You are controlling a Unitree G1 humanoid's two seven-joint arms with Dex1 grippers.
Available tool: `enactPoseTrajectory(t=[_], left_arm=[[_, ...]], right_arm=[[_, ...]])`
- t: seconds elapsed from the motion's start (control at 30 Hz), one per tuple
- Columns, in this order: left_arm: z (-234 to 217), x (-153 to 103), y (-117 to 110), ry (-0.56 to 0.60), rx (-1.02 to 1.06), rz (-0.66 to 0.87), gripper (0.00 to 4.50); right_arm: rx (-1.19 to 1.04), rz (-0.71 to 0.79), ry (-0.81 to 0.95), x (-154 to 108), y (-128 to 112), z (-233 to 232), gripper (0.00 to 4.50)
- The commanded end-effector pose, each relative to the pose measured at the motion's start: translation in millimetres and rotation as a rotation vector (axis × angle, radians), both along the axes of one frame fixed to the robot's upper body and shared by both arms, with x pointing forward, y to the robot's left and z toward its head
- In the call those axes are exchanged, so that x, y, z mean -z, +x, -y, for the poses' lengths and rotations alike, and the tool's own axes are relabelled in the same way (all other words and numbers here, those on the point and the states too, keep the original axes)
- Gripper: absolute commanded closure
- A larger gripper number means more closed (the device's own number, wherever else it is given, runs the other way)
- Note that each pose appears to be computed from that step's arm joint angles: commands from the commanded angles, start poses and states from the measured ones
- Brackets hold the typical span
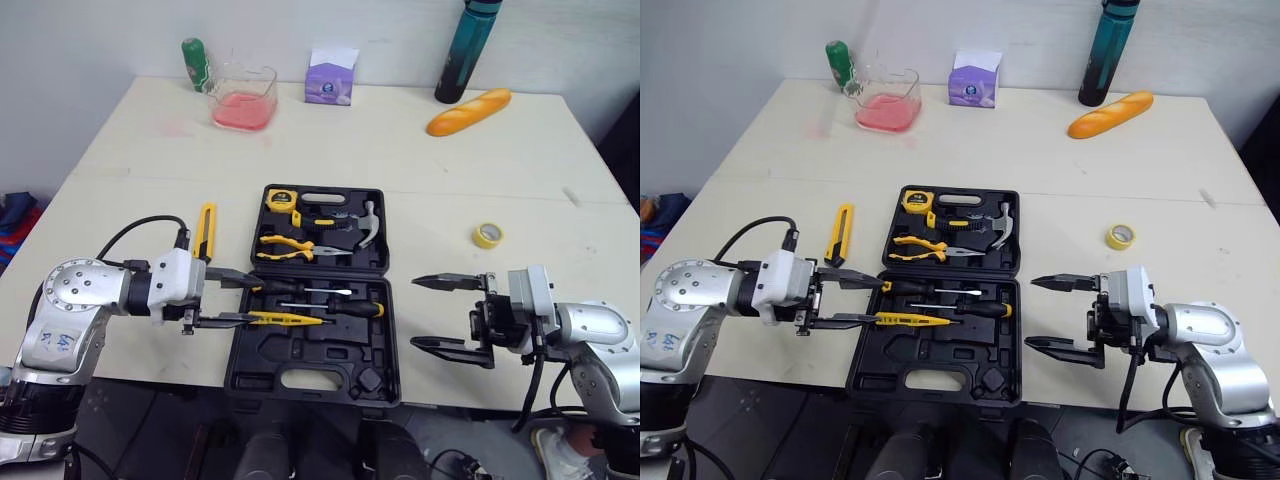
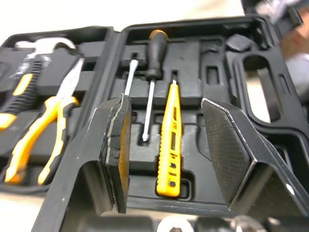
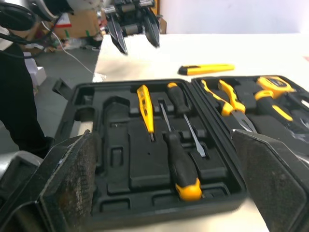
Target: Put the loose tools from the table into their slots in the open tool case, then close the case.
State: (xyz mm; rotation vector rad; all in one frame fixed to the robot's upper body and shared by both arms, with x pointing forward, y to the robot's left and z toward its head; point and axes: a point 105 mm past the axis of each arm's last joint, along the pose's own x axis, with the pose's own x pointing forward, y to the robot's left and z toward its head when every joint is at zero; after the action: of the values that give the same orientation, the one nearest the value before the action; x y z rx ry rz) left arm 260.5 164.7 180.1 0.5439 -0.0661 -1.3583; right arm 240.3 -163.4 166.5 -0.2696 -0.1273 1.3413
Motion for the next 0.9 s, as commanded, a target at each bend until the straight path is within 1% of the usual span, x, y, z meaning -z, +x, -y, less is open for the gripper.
enactPoseTrajectory(t=[0.03, 0.1, 0.13, 0.2, 0.27, 0.33, 0.43, 0.5, 0.63, 0.73, 0.8, 0.87, 0.9], left_arm=[[6.8, -4.9, -8.5, -0.060, 0.032, 0.017, 3.32], [9.6, 1.7, -8.6, -0.052, 0.041, 0.007, 4.27], [10.9, 4.4, -7.7, -0.045, 0.042, 0.003, 4.47], [12.8, 9.2, -6.7, -0.036, 0.045, -0.021, 4.47], [14.5, 17.2, -5.5, 0.016, 0.060, 0.003, 4.47], [18.5, 27.9, 1.5, 0.031, 0.042, -0.036, 4.47], [20.4, 37.6, 5.0, 0.047, 0.039, -0.063, 4.47], [21.3, 41.0, 5.4, 0.058, 0.046, -0.064, 4.47], [21.5, 42.7, 12.9, 0.041, 0.013, -0.070, 4.47], [21.1, 43.8, 13.4, 0.045, 0.015, -0.072, 4.47], [21.5, 46.5, 13.7, 0.055, 0.017, -0.083, 4.47], [19.6, 53.5, 12.2, 0.100, 0.036, -0.097, 4.47], [19.4, 54.7, 12.1, 0.102, 0.038, -0.103, 4.47]], right_arm=[[-0.005, 0.025, 0.006, -7.0, -1.3, 2.4, 0.00], [-0.006, 0.026, 0.007, -7.0, -0.1, 2.1, 0.00], [-0.006, 0.028, 0.005, -6.8, 0.5, 2.0, 0.00], [-0.007, 0.029, 0.005, -6.5, 1.4, 1.5, 0.00], [-0.007, 0.032, 0.005, -6.2, 2.2, 0.9, 0.00], [-0.002, 0.031, -0.002, -4.7, 0.9, 2.8, 0.00], [0.000, 0.030, -0.006, -3.6, -0.1, 4.2, 0.00], [0.004, 0.035, -0.004, -4.0, 0.3, 4.3, 0.00], [0.006, 0.036, -0.004, -3.5, 0.7, 3.9, 0.00], [0.007, 0.036, -0.005, -3.3, 0.5, 4.2, 0.00], [0.008, 0.034, -0.008, -2.7, 0.2, 4.9, 0.00], [0.007, 0.035, -0.011, -2.8, 0.0, 5.2, 0.00], [0.007, 0.035, -0.012, -2.8, 0.0, 5.3, 0.00]])
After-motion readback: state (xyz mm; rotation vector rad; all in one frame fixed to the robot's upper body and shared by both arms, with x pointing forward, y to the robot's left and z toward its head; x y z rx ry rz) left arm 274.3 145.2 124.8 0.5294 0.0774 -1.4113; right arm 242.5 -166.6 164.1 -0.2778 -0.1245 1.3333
